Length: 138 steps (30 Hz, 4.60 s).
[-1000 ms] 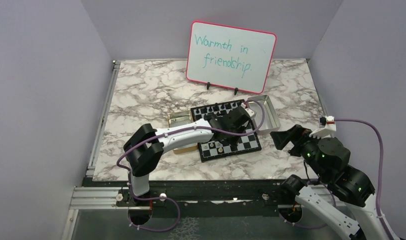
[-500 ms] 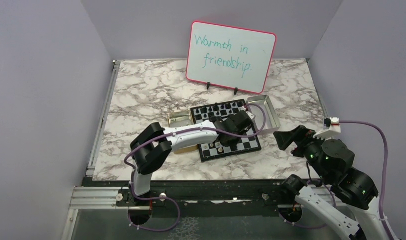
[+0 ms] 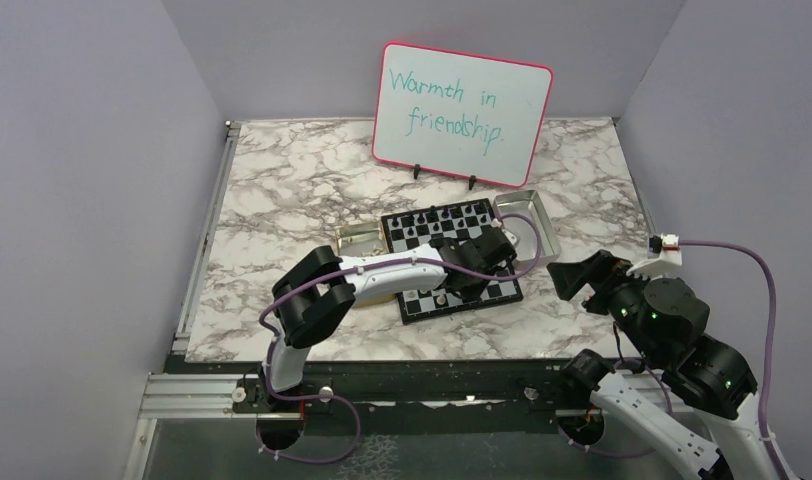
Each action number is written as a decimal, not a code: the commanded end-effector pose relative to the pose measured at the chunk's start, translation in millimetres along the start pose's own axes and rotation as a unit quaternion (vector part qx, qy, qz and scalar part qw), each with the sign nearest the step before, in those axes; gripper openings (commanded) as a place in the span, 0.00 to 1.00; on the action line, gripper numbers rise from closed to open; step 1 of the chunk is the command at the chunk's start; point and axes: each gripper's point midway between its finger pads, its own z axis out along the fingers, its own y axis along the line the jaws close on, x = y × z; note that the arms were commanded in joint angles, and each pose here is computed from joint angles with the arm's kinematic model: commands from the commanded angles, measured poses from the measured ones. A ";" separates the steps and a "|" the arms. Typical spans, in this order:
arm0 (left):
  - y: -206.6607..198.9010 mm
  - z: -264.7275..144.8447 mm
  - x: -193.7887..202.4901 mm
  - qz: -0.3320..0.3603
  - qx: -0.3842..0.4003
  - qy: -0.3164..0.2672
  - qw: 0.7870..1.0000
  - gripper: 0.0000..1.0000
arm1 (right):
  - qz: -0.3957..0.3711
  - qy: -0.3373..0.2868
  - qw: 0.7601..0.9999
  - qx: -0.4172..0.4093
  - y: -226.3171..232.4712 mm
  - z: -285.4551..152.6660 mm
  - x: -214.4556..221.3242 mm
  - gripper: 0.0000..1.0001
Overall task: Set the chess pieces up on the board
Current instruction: Place the chess piece on the chessboard.
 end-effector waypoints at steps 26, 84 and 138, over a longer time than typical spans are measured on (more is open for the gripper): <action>-11.3 -57.2 -10.0 0.008 0.018 0.000 1.000 0.17 | 0.037 0.080 0.995 -0.035 12.0 24.0 55.6 0.96; -12.8 -94.8 -39.9 -0.028 0.099 -0.097 0.990 0.13 | 0.017 0.142 0.988 0.050 -7.3 88.6 114.6 0.65; -1.2 0.5 0.1 0.013 -0.005 -0.018 1.000 0.16 | 0.065 -0.001 0.998 -0.007 -3.3 -5.5 8.7 1.00</action>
